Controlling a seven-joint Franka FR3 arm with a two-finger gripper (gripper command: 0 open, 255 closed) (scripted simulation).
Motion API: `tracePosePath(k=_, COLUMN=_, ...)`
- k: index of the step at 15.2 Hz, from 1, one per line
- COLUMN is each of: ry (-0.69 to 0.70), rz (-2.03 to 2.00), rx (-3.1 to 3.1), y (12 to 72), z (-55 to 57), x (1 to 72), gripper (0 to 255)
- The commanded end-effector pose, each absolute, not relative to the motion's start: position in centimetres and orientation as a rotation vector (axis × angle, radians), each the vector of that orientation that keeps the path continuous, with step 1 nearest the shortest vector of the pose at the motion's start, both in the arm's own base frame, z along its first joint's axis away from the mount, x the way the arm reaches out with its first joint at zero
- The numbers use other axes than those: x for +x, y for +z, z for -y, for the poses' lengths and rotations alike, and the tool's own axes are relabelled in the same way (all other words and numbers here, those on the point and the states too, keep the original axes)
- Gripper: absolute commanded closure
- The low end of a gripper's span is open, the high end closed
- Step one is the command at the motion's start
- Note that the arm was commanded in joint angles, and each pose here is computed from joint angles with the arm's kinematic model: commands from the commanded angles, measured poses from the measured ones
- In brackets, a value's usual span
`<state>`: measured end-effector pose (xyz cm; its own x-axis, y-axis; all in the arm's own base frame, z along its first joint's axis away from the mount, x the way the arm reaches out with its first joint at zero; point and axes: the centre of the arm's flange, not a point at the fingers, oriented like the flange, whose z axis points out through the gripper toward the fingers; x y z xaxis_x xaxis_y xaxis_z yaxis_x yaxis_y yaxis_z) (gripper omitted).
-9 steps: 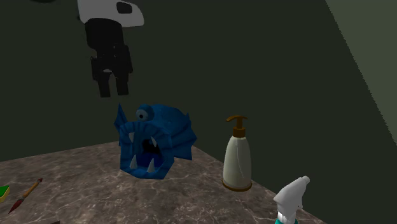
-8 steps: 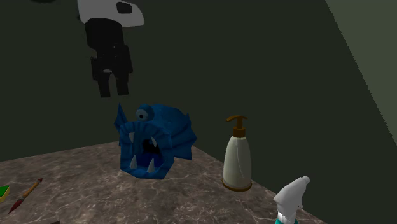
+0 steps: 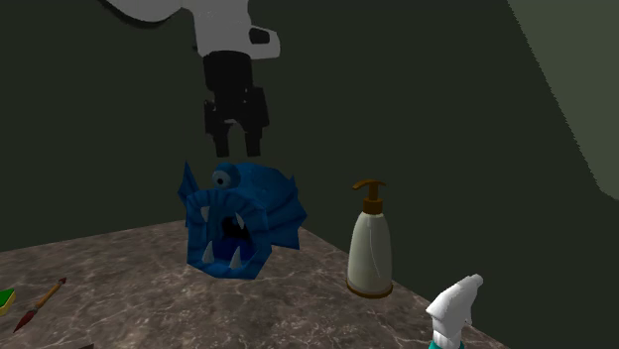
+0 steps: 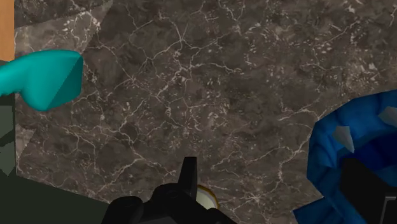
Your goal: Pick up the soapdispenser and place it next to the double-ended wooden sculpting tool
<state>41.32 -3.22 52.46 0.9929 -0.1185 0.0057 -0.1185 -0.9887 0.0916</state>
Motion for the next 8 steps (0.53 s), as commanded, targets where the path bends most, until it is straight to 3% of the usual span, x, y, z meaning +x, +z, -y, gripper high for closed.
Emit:
tracePosePath(k=1, ry=0.001, rz=0.199, rx=3.047, y=51.9, z=4.5, x=43.5, gripper=0)
tracePosePath(k=8, ry=0.002, rz=0.261, rx=3.058, y=50.2, z=8.8, x=51.6, gripper=0)
